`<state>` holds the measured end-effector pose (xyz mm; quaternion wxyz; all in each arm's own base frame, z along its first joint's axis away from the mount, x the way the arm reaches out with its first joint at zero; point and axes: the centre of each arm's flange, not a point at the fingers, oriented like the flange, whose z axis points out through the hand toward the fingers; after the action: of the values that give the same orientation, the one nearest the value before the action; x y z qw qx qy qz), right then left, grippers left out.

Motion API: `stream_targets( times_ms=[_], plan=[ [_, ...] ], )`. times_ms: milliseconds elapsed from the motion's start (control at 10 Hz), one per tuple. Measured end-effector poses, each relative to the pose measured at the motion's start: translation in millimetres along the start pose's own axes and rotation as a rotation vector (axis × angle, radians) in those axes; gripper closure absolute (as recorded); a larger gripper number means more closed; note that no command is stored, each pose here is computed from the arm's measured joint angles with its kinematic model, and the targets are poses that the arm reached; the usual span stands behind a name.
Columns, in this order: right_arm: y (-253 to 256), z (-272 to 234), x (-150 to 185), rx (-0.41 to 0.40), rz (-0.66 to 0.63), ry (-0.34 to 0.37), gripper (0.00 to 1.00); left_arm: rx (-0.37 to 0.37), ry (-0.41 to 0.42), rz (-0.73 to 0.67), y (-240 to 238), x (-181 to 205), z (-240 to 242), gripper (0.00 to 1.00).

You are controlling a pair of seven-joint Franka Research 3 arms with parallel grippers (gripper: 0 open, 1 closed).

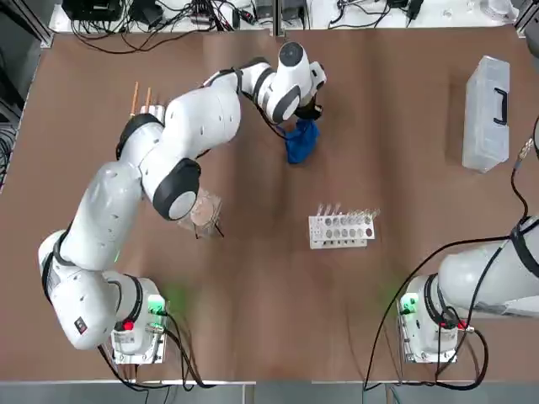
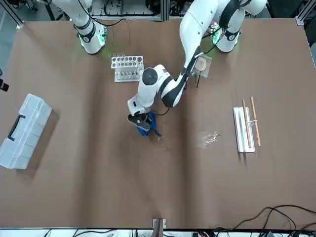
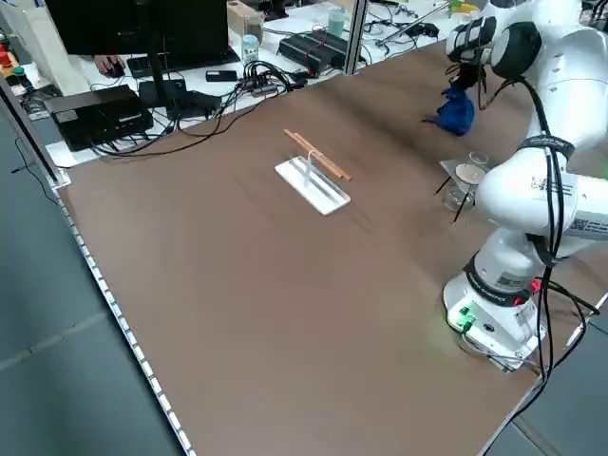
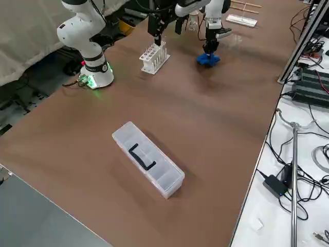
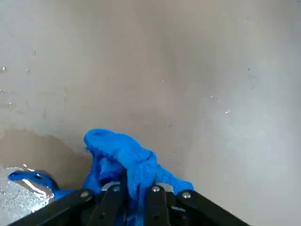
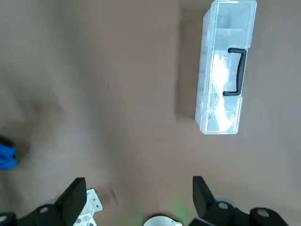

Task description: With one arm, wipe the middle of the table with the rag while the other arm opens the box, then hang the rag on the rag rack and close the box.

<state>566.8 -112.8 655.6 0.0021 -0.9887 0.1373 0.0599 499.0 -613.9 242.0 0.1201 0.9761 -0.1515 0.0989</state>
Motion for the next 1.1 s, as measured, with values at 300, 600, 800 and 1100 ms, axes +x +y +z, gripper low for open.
stream_targets(
  times_ms=[300, 600, 800, 1100],
  plan=[
    [0, 1, 1, 0.000, 0.000, -0.003, 0.00, 0.019, -0.024, -0.008, -11, -6, 23, 0.86],
    [-4, 25, 12, -0.006, -0.004, -0.051, 0.00, 0.041, -0.043, -0.017, -24, -9, 43, 0.86],
    [-7, 56, 26, -0.015, -0.004, -0.111, 0.00, 0.051, -0.039, -0.034, -40, -2, 46, 0.86],
    [-12, 119, 61, -0.035, 0.009, -0.173, 0.03, 0.091, -0.012, -0.067, -84, 24, 42, 0.86]
  ],
)
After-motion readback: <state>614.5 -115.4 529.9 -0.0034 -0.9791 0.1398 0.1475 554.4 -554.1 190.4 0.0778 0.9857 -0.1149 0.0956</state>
